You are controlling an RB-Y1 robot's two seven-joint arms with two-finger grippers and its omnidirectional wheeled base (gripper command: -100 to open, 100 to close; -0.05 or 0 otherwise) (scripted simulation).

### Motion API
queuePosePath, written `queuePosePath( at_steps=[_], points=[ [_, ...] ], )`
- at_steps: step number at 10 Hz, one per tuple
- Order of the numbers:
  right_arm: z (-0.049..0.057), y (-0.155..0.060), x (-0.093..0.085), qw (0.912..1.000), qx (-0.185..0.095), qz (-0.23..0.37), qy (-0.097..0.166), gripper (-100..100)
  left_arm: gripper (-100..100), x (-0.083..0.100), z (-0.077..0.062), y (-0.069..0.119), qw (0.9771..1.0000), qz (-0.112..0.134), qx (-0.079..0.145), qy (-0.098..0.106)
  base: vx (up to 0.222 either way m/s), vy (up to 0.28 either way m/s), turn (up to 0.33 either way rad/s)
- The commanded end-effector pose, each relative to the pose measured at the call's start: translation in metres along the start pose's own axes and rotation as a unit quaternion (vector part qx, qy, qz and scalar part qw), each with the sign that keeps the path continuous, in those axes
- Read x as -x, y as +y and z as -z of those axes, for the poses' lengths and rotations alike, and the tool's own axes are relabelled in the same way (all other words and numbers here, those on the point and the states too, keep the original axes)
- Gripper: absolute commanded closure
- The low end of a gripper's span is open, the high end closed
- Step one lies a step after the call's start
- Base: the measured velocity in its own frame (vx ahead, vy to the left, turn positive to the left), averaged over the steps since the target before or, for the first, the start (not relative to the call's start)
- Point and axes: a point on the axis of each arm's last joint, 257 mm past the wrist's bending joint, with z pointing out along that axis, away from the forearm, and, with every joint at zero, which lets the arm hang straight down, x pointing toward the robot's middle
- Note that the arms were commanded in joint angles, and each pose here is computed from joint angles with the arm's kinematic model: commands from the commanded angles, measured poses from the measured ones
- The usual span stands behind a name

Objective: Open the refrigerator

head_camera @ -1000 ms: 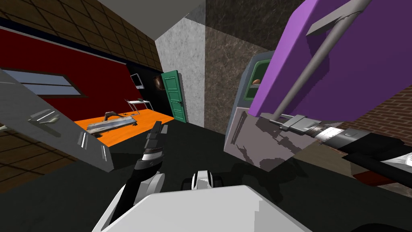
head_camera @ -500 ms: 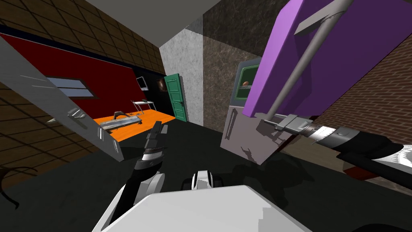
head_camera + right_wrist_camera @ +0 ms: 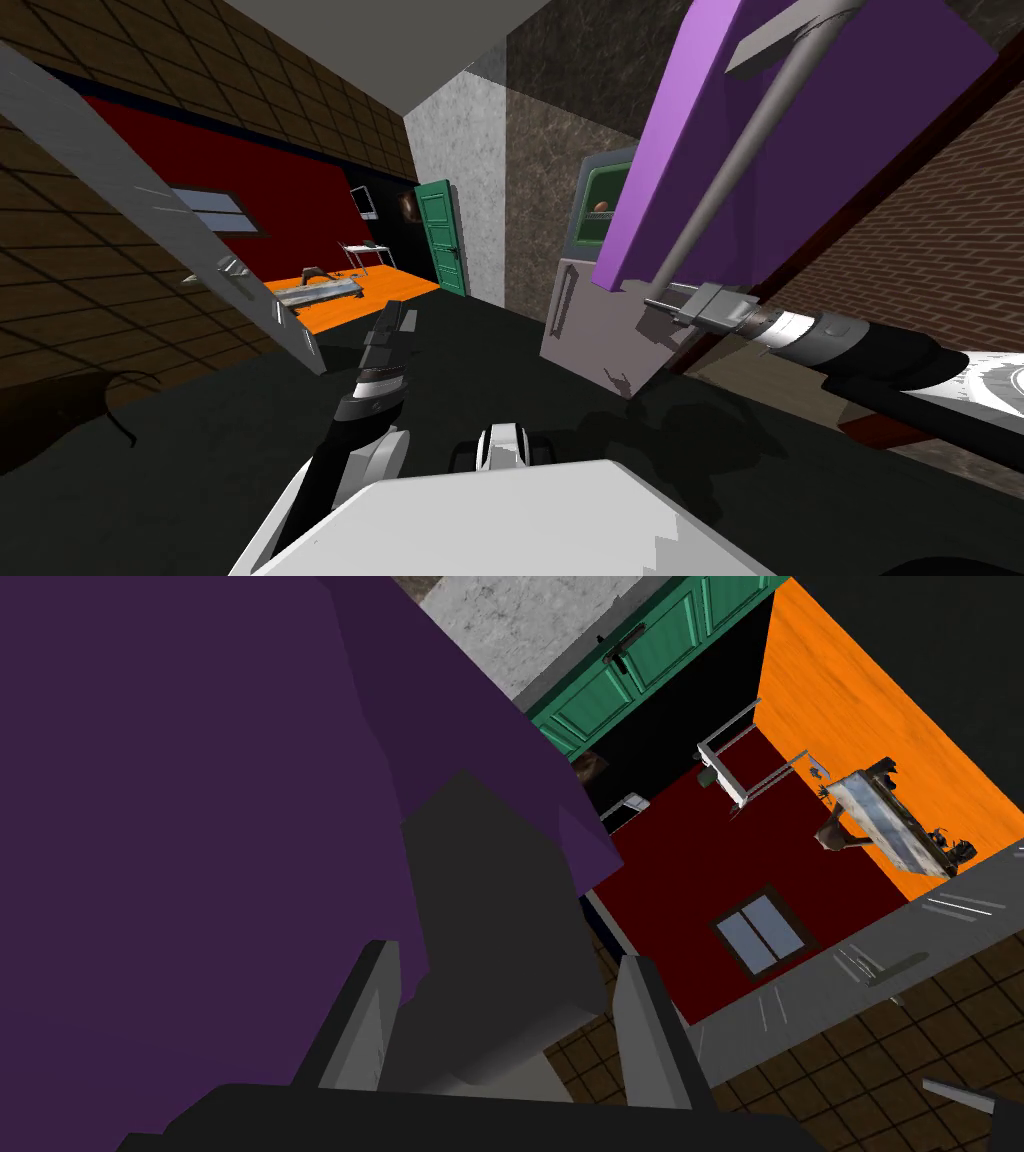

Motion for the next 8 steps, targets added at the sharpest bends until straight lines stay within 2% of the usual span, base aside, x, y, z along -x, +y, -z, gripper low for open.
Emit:
queuePosePath(
  at_steps=[1, 4, 5, 6, 8],
  points=[
    [-0.006, 0.019, 0.016, 0.9994, 0.026, -0.001, -0.022, 100, 0, 0.0, 0.0, 0.0, 1.0, 0.0, 0.0, 0.0, -0.247, -0.232, 0.088],
    [-0.012, 0.039, 0.035, 0.9972, 0.057, -0.001, -0.049, 100, 0, 0.0, 0.0, 0.0, 1.0, 0.0, 0.0, 0.0, -0.231, -0.189, 0.073],
    [-0.011, 0.032, 0.029, 0.9979, 0.048, 0.0, -0.044, 100, 0, 0.0, 0.0, 0.0, 1.0, 0.0, 0.0, 0.0, -0.125, -0.079, 0.017],
    [-0.012, 0.039, 0.036, 0.9967, 0.06, -0.001, -0.054, 100, 0, 0.0, 0.0, 0.0, 1.0, 0.0, 0.0, 0.0, -0.107, -0.108, 0.041],
    [-0.014, 0.052, 0.048, 0.9943, 0.079, -0.001, -0.072, 100, 0, 0.0, 0.0, 0.0, 1.0, 0.0, 0.0, 0.0, -0.172, -0.244, 0.108]
  ],
)
